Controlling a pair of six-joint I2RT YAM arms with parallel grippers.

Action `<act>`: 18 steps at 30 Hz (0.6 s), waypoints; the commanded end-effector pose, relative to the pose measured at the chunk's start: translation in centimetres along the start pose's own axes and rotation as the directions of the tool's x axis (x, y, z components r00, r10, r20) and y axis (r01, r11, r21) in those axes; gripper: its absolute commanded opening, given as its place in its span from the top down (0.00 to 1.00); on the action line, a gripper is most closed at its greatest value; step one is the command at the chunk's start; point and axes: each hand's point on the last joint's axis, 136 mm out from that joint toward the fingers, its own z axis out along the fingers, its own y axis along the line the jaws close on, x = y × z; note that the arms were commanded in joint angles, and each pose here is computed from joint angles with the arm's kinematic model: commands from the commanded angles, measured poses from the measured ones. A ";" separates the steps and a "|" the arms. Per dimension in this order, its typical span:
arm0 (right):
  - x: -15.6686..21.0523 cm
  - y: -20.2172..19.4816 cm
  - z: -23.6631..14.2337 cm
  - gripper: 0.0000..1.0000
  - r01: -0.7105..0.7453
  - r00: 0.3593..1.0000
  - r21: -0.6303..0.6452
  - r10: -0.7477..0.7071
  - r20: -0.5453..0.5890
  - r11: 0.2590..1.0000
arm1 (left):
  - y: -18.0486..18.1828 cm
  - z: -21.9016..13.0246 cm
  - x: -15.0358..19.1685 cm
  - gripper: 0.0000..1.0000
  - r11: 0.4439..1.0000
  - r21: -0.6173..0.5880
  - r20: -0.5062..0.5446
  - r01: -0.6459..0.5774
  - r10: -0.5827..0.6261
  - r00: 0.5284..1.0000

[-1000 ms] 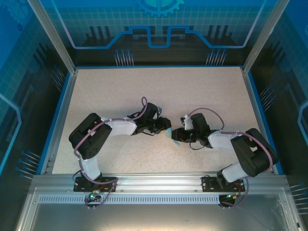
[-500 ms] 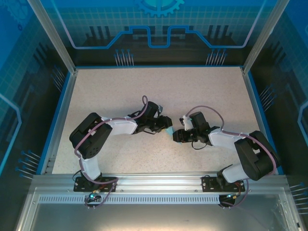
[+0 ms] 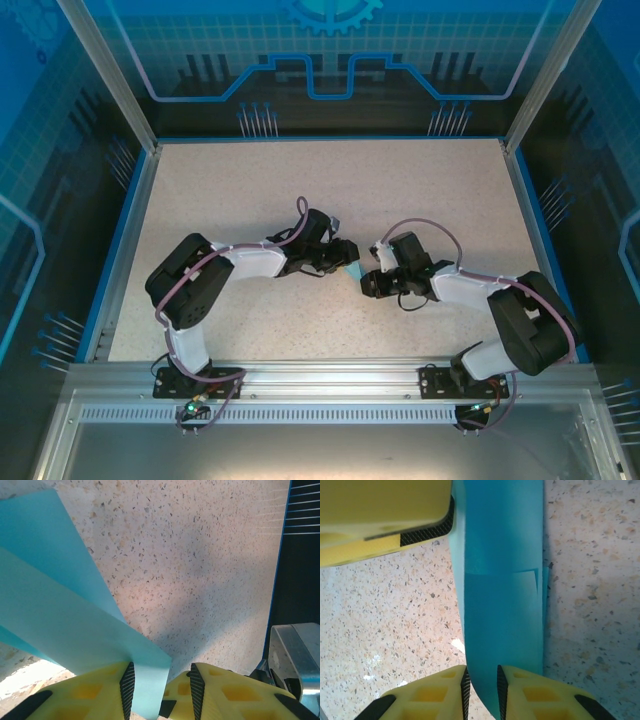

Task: Fold a paper plane with a square sheet of paper (pick it up from the middle)
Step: Fold the wing for the fifth time at the center of the table.

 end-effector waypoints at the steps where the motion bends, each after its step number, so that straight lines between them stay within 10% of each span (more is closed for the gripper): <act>1: 0.2 -0.2 -0.2 0.76 0.048 0.999 0.068 -0.047 -0.019 0.997 | -0.2 0.5 -0.1 0.61 1.000 -0.006 -0.012 -0.024 0.024 1.000; 18: -0.7 -1.0 -1.3 0.64 0.208 0.975 0.334 -0.221 0.002 0.919 | -0.4 0.6 -0.2 0.62 1.000 -0.005 -0.014 -0.028 0.028 0.999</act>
